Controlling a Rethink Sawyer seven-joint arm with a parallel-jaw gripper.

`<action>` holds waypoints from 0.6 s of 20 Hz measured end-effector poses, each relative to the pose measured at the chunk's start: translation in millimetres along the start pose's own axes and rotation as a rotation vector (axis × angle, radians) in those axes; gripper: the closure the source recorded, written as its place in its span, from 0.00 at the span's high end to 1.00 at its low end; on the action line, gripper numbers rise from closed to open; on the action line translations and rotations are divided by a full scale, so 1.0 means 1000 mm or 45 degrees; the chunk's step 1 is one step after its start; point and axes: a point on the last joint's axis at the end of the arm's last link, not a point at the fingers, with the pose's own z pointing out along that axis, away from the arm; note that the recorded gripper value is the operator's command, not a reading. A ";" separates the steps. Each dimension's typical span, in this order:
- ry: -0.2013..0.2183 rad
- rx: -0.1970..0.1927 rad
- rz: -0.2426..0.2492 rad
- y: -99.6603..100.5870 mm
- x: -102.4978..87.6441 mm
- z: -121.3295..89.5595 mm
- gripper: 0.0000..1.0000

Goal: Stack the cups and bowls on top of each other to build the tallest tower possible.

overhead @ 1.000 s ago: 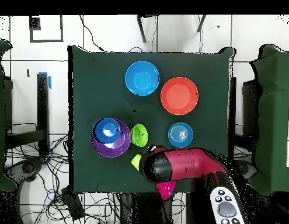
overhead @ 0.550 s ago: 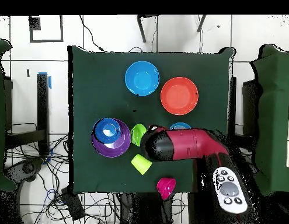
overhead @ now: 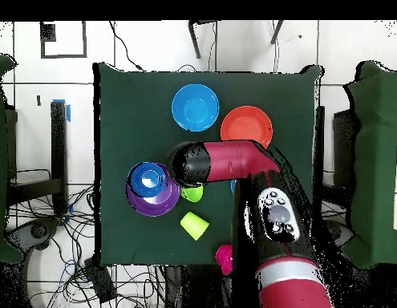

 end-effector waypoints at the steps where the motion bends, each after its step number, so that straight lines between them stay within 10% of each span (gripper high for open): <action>1: 0.006 0.000 -0.004 0.007 -0.001 0.000 1.00; 7: 0.014 -0.010 -0.050 0.077 -0.008 0.007 1.00; 12: -0.020 -0.020 -0.053 0.094 -0.022 0.012 1.00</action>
